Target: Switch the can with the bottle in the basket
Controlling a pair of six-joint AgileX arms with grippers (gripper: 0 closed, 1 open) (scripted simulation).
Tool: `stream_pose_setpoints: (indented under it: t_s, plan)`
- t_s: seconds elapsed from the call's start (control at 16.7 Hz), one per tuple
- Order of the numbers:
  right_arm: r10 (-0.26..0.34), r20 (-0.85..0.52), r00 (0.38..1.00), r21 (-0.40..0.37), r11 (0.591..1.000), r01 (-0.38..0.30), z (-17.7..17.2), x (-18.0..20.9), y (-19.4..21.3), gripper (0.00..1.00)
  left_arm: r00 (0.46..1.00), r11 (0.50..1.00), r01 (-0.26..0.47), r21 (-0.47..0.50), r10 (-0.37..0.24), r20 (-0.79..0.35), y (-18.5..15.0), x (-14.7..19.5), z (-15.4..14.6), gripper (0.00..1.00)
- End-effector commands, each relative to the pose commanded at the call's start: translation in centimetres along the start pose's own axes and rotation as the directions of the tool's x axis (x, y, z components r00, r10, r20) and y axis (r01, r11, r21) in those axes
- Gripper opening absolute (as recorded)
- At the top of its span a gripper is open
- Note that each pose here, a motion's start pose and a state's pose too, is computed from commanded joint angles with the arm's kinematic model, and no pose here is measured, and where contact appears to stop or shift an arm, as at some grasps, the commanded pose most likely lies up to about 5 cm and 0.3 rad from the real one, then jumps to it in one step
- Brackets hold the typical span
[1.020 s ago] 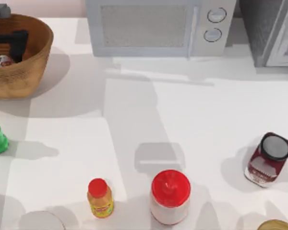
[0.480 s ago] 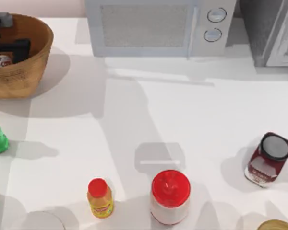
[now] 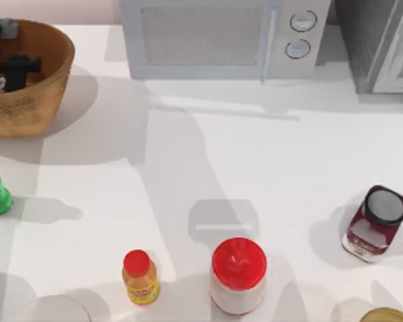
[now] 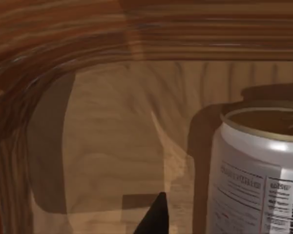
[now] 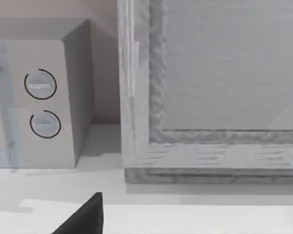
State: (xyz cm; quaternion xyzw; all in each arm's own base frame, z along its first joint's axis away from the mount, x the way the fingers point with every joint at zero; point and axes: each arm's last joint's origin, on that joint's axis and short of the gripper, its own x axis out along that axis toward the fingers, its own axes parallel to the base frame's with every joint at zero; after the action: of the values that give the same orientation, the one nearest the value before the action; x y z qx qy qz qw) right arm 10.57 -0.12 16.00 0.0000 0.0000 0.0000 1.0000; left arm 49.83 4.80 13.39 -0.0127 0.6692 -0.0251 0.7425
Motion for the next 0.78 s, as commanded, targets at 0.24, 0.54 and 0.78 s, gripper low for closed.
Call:
stream_pose_setpoints:
  t_s: [0.24, 0.54, 0.78]
  plan:
    - [0.0, 0.0, 1.0, 0.0, 1.0, 0.0, 0.0, 0.0, 0.0, 1.0, 1.0, 1.0, 0.0, 0.0, 0.0, 0.0, 0.0, 0.0, 0.0, 0.1]
    - [0.0, 0.0, 1.0, 0.0, 1.0, 0.0, 0.0, 0.0, 0.0, 1.0, 1.0, 1.0, 0.0, 0.0, 0.0, 0.0, 0.0, 0.0, 0.0, 0.0]
    - [0.0, 0.0, 1.0, 0.0, 1.0, 0.0, 0.0, 0.0, 0.0, 1.0, 1.0, 1.0, 0.0, 0.0, 0.0, 0.0, 0.0, 0.0, 0.0, 0.0]
